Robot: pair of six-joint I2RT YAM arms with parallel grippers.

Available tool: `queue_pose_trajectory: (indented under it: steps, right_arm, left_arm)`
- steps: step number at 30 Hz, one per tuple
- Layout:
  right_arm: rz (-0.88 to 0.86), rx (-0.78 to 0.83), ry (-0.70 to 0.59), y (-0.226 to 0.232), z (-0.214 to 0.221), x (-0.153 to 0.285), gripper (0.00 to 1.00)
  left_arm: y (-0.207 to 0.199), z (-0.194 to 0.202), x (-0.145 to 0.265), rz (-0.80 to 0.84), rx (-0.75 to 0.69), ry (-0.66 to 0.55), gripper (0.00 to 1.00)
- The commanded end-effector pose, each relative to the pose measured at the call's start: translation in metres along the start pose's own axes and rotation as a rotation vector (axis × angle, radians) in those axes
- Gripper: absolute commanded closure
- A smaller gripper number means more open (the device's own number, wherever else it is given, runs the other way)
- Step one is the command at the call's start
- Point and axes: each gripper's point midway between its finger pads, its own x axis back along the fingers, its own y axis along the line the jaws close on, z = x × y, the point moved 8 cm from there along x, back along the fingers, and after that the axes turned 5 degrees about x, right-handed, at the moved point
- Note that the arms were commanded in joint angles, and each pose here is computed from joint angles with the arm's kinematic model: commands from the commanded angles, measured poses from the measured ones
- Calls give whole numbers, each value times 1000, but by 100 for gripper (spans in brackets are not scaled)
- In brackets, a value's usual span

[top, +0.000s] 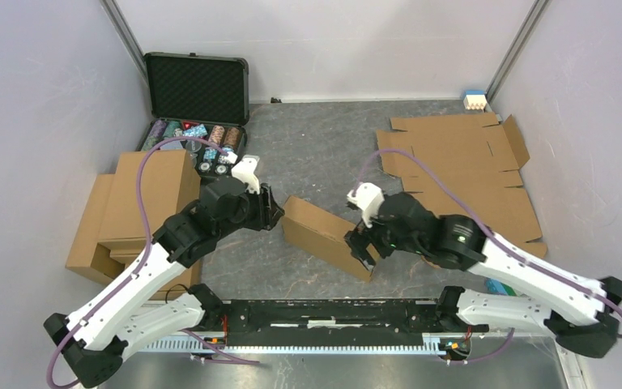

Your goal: Fold the paper box

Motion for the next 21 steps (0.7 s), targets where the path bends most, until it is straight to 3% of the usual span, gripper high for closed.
queue_pose_trajectory:
  steps: [1, 9, 12, 15, 18, 21]
  right_arm:
    - [3, 115, -5, 0, -18, -28, 2]
    - [-37, 182, 83, 6, -12, -67, 2]
    - [-54, 198, 99, 7, -11, -73, 18]
    - [-53, 201, 83, 7, -16, -73, 42]
    - [-60, 228, 50, 7, -22, -73, 49]
    - [-84, 263, 17, 8, -25, -72, 53]
  left_arm:
    - [6, -5, 16, -37, -10, -29, 48]
    - [17, 6, 20, -81, -24, -16, 46]
    - [19, 7, 24, -85, -23, -25, 45]
    - [23, 8, 26, -106, -31, -40, 44]
    - [30, 9, 26, -155, -26, -60, 39]
    - [30, 9, 26, -134, -2, -60, 24]
